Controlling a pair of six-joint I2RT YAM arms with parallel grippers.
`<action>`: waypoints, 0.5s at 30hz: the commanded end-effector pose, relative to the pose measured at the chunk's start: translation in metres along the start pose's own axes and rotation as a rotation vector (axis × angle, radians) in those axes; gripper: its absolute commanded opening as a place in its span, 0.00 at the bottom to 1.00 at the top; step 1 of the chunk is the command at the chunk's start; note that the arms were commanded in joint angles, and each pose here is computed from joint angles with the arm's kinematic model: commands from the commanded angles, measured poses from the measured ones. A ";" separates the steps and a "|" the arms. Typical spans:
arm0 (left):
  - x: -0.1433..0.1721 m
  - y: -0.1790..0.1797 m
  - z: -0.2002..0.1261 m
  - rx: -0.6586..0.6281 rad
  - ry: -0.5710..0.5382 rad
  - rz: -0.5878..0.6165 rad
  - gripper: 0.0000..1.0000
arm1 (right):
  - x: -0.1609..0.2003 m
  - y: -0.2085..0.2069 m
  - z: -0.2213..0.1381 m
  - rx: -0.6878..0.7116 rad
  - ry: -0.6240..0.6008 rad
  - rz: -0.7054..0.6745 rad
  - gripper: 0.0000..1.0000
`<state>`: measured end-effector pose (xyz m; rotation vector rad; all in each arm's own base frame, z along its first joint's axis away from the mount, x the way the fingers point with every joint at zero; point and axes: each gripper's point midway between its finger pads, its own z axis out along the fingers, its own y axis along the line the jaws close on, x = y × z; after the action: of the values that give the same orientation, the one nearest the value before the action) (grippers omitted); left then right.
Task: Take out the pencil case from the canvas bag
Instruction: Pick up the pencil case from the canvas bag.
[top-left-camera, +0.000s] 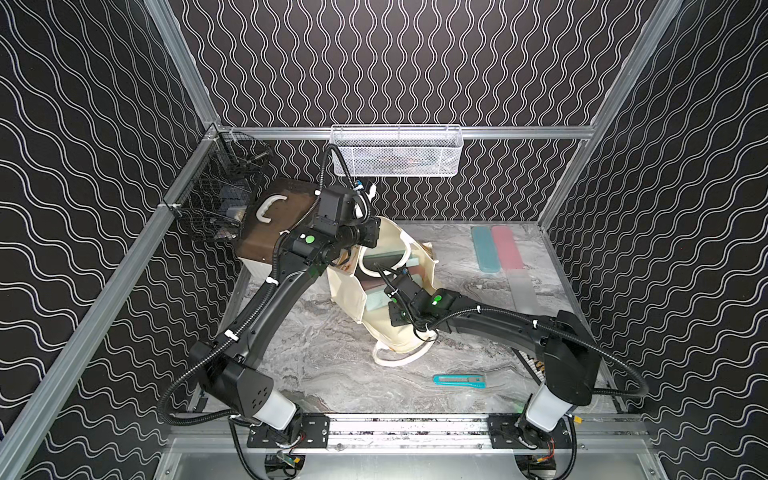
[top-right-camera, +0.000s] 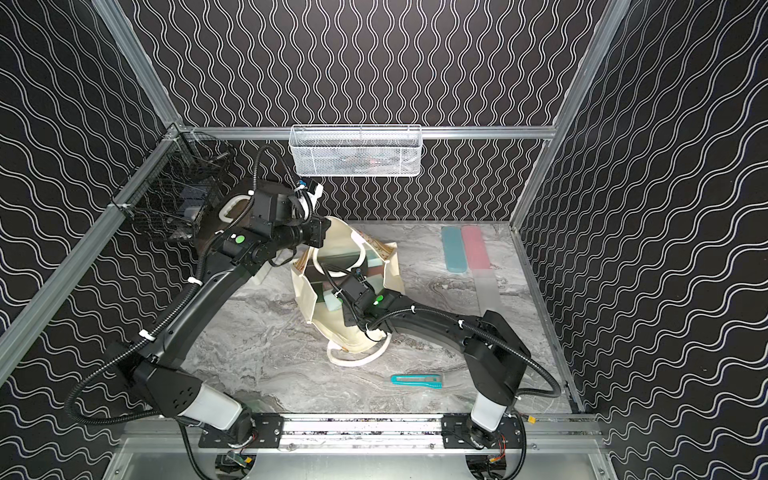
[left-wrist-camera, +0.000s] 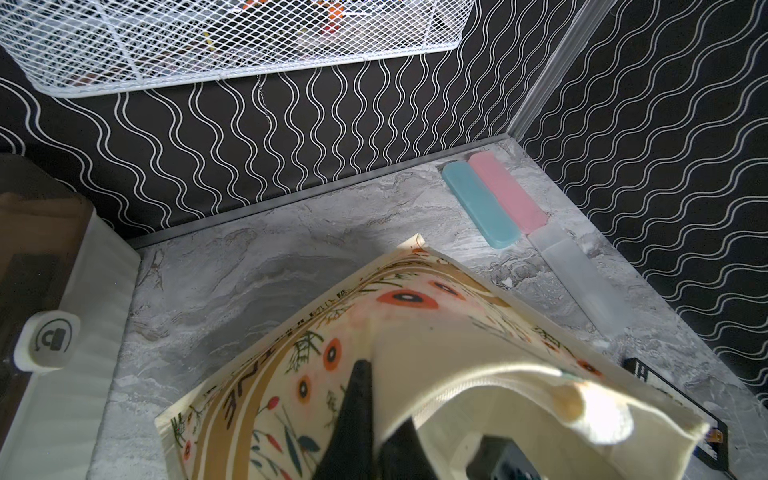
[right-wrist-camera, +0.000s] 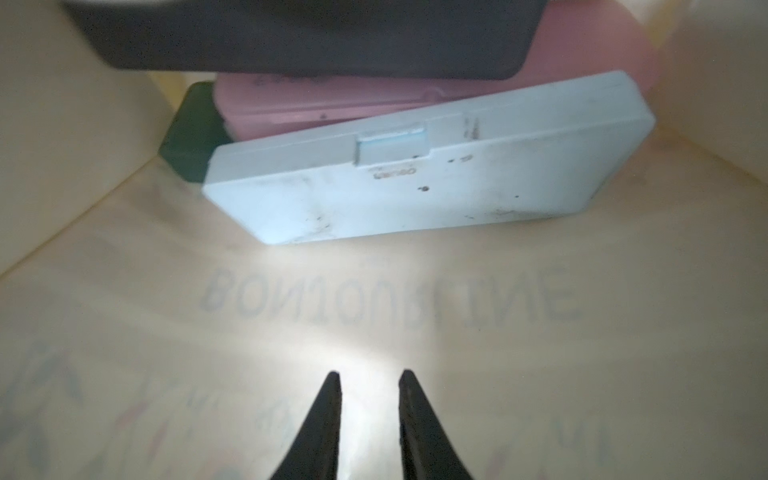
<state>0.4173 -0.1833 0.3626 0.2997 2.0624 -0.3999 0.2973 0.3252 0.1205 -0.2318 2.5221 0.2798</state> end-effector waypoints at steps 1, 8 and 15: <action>-0.032 -0.009 -0.015 0.038 -0.131 -0.018 0.00 | -0.007 -0.006 0.008 -0.016 0.006 0.156 0.29; -0.023 -0.015 -0.025 0.075 -0.125 -0.029 0.00 | -0.018 -0.024 0.018 -0.013 0.015 0.335 0.37; -0.007 -0.015 -0.033 0.080 -0.108 -0.035 0.00 | -0.038 -0.037 0.020 -0.079 -0.026 0.562 0.48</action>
<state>0.3862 -0.1819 0.3554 0.2969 2.0776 -0.4807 0.3375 0.2947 0.1110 0.2846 2.5574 0.4808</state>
